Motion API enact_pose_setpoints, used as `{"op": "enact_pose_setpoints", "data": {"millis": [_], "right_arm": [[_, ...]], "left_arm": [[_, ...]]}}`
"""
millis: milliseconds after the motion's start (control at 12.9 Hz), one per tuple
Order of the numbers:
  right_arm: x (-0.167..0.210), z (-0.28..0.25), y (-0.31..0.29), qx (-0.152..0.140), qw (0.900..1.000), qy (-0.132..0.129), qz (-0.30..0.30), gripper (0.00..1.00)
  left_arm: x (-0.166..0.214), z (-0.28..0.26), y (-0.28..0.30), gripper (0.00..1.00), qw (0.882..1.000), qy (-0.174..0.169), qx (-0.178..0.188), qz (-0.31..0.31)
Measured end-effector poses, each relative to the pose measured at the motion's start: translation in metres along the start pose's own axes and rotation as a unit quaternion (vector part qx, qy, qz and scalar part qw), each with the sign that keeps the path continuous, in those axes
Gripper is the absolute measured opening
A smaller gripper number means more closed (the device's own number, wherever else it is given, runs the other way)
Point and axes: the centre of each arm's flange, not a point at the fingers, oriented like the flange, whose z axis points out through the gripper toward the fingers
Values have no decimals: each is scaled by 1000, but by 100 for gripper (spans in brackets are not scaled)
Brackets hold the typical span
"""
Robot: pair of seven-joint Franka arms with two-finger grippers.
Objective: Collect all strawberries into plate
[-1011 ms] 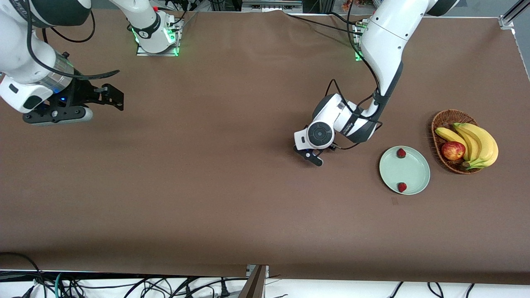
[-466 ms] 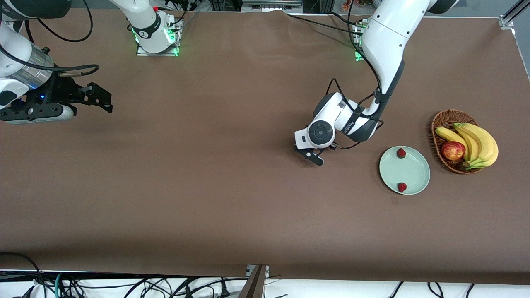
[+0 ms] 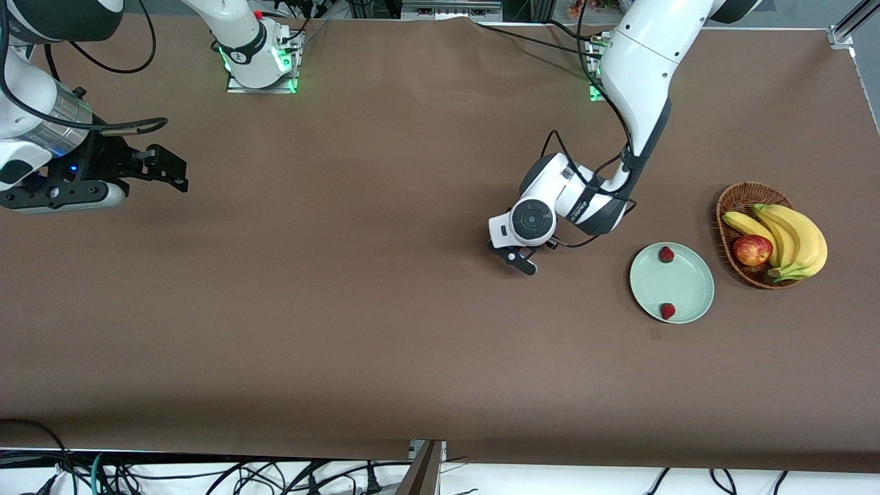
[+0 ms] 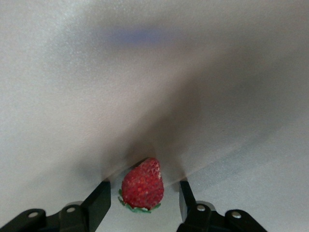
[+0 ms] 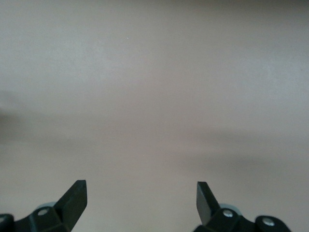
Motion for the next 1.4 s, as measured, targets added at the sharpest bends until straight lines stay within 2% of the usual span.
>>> {"op": "enact_pose_setpoints", "data": {"millis": [78,233,544,700,1011,1166,1399], "right_arm": [[1,1,1,-2,1000,-1,0,100],[2,3,2,-3,1000,-2,1,100],[3,0,7,-8,1000,2,5,100],[4,-6,5,-7,1000,9,3,100],[4,-12,4,-7,1000,15,2,100],[4,-12,3,-7,1000,15,1,100],[4,-12,1,-7,1000,15,-1,100]], "left_arm": [[0,-1,3,56,1000,3,0,2],[1,-3,9,31,1000,6,1,6],[1,-3,7,30,1000,7,-1,3],[3,-7,-11,30,1000,21,-4,-12],[-9,-21,-135,30,996,42,-28,-76],[-28,-26,-186,30,993,34,-40,-104],[-55,-40,-221,30,990,4,-51,-128]]}}
